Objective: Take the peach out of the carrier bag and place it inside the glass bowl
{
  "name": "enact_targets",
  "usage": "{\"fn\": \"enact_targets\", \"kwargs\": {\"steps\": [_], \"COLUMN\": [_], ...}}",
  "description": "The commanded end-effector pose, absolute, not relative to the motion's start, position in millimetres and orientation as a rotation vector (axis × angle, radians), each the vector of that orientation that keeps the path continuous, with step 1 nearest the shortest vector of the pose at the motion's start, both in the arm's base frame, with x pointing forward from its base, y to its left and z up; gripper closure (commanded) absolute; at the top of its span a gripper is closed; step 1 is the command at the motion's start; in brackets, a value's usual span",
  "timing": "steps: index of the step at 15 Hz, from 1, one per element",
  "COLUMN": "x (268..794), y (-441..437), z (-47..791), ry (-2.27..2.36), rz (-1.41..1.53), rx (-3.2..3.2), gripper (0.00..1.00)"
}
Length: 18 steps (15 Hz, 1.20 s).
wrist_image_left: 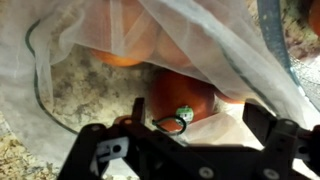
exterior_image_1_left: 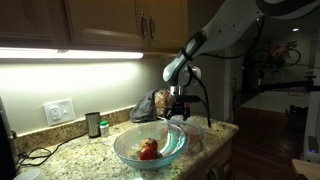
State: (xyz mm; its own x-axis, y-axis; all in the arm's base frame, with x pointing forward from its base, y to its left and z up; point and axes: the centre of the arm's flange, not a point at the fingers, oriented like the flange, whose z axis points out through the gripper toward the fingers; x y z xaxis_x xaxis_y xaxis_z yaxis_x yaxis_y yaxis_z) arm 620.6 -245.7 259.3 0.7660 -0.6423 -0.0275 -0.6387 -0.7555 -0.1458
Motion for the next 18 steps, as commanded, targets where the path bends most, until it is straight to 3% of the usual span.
{"fn": "enact_targets", "kwargs": {"steps": [1, 18], "x": [619, 615], "y": [-254, -263], "z": [257, 242], "ry": [1.025, 1.069], "rz": [-0.011, -0.027], "rx": [-2.793, -2.825], "gripper": [0.0, 0.0]}}
